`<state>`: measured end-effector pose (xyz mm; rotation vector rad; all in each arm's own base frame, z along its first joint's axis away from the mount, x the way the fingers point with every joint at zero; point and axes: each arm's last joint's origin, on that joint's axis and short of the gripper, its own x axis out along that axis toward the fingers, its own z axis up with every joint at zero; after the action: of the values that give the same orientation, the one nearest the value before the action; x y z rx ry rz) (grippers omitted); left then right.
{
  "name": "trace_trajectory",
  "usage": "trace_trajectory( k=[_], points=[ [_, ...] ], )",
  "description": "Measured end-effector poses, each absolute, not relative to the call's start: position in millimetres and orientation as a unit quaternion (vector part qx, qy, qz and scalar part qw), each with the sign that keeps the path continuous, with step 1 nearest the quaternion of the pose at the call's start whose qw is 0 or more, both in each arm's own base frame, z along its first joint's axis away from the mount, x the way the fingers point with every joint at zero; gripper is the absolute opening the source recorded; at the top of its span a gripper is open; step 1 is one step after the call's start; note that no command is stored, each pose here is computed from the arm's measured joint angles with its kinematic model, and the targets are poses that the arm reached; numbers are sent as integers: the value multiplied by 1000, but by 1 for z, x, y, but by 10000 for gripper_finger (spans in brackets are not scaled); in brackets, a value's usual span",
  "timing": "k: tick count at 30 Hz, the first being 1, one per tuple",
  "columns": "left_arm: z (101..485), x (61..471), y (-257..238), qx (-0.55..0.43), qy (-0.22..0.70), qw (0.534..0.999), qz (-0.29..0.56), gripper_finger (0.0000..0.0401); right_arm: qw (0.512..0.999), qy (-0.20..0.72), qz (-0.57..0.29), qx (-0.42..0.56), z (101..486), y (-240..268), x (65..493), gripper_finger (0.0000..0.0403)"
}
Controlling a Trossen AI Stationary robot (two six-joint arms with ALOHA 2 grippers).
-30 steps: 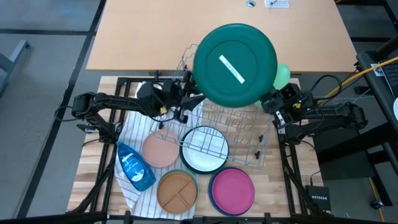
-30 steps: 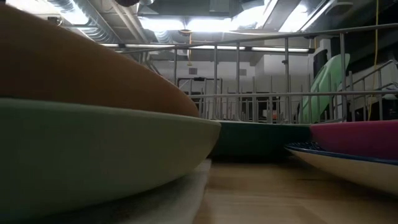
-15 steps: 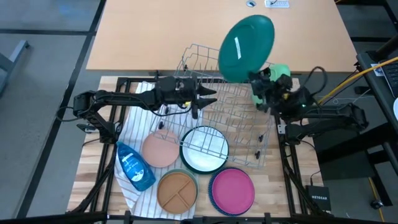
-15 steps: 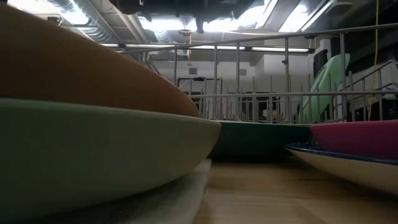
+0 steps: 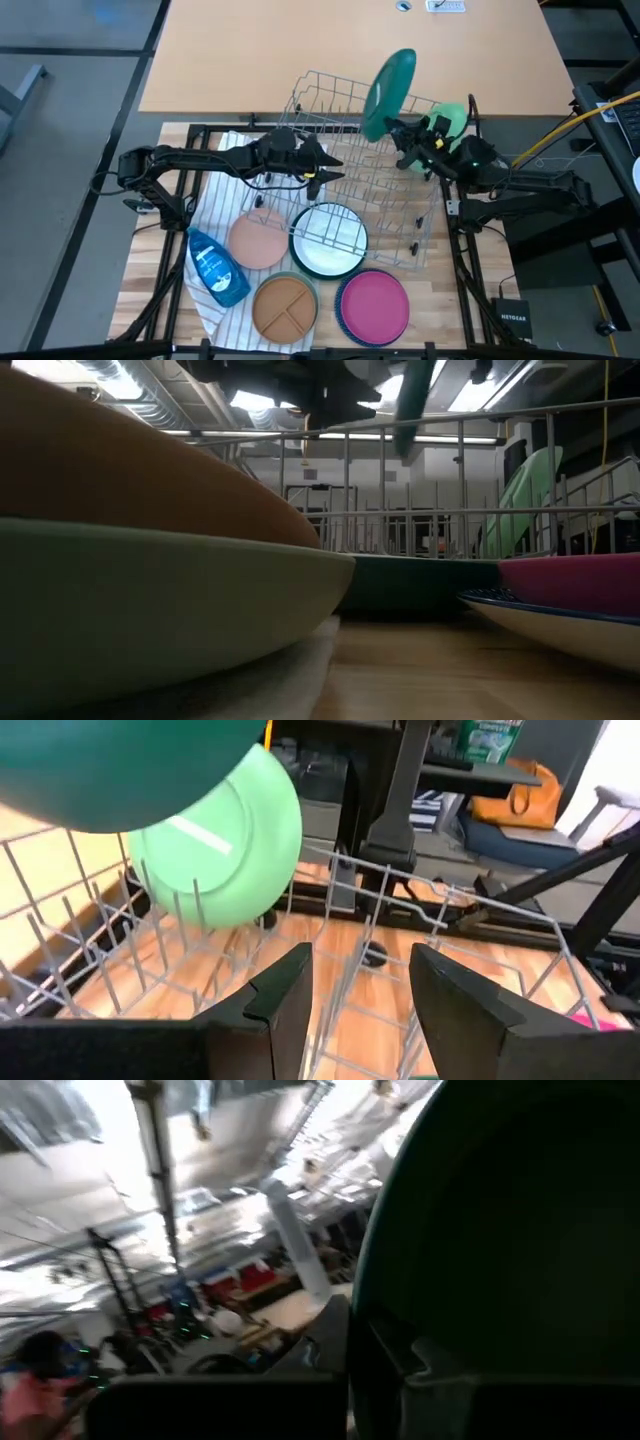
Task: Sort dishes
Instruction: Put the dark green plate in the dish rack
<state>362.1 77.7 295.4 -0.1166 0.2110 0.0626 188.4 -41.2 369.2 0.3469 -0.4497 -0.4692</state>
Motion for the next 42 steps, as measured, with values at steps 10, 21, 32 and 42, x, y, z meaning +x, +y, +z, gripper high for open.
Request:
trace_trajectory(
  k=[10,21,32,42],
  points=[
    [294,362,77,-38,114,992,28,157,914,-135,-311,222,352,-43,177,11],
    [294,361,77,-32,116,992,28,157,906,-92,-345,229,341,-49,177,9],
    [290,360,77,-37,139,989,28,156,905,-136,-330,232,360,-46,115,8],
    [290,360,77,-37,138,989,28,156,894,-237,-287,249,299,-40,98,8]
  ],
)
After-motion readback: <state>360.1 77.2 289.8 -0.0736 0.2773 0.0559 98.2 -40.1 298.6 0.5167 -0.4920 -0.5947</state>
